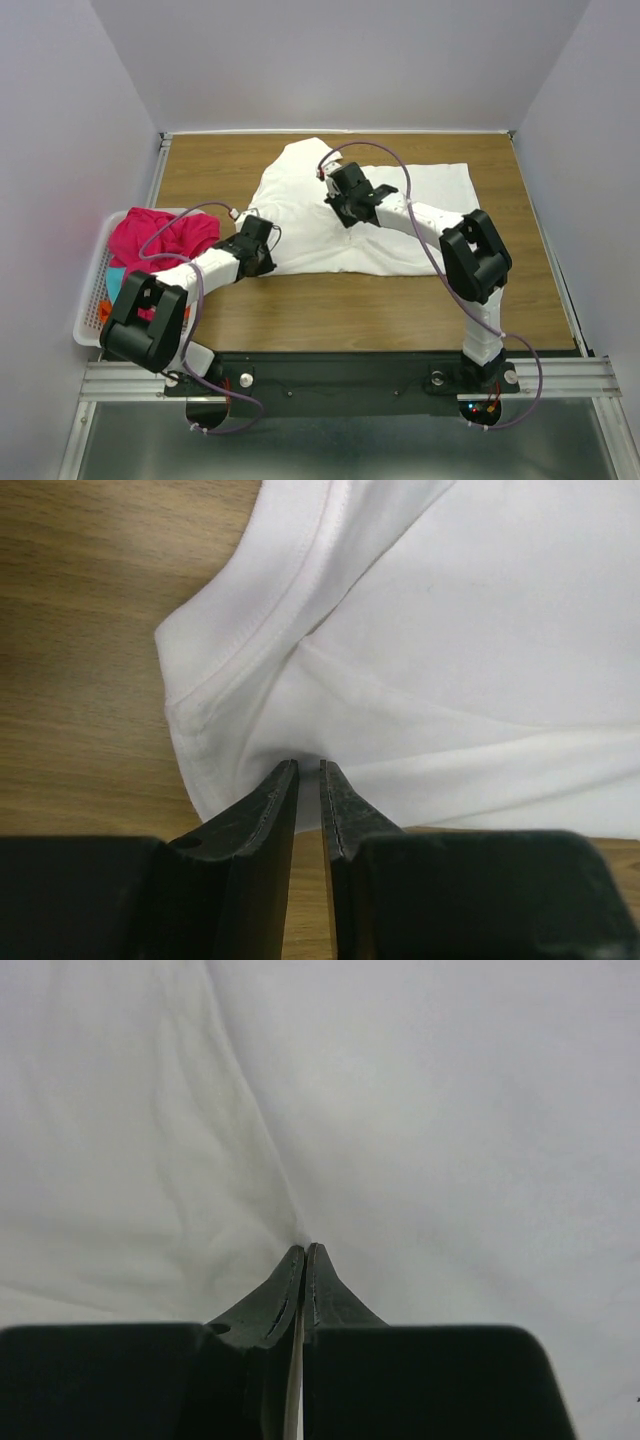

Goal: Fold and stack the t-shirts
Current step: Fold the tshirt

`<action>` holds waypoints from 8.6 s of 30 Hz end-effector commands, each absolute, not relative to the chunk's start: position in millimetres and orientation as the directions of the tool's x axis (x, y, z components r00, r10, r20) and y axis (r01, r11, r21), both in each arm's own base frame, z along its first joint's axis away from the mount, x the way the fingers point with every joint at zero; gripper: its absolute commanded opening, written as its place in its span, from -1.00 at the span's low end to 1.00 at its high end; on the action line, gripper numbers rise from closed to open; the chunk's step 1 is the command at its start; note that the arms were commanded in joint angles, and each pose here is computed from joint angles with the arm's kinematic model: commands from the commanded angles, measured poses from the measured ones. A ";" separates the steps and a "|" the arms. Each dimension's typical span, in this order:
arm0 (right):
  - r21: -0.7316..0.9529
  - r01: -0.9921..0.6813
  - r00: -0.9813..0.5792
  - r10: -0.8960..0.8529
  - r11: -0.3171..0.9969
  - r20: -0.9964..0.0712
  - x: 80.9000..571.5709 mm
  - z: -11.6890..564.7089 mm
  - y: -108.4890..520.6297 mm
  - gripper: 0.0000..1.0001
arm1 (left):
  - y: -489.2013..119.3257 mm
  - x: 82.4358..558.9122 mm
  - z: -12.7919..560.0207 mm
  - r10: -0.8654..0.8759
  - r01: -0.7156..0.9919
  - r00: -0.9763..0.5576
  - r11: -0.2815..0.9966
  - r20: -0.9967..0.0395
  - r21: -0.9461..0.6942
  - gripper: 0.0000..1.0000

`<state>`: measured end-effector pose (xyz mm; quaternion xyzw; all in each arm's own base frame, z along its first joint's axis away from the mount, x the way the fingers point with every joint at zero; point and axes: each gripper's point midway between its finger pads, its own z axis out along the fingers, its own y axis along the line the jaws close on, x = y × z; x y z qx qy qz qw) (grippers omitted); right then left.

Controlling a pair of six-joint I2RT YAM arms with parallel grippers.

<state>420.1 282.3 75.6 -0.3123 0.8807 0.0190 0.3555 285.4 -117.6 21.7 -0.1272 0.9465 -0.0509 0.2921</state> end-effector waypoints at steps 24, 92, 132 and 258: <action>-0.057 0.325 -0.731 0.213 0.944 -0.648 396.9 111.5 -2.0 0.04 | -103.9 288.1 103.9 -0.301 -0.206 -0.739 0.953 -0.603 -0.223 0.65; 0.025 0.408 -0.784 0.364 0.913 -0.502 380.3 49.3 3.4 -0.61 | -80.8 270.7 71.4 -0.346 -0.228 -0.720 0.937 -0.602 -0.265 0.60; 0.348 0.739 -0.414 0.797 0.577 -0.441 277.8 91.3 -85.9 -0.29 | -81.3 271.5 78.4 -0.502 -0.347 -0.752 0.853 -0.428 -0.391 0.30; 0.051 0.120 -0.805 0.127 0.991 -0.579 542.7 10.5 -83.4 -0.99 | -106.7 516.1 14.1 0.134 0.186 -0.817 0.982 -0.560 -0.036 -1.00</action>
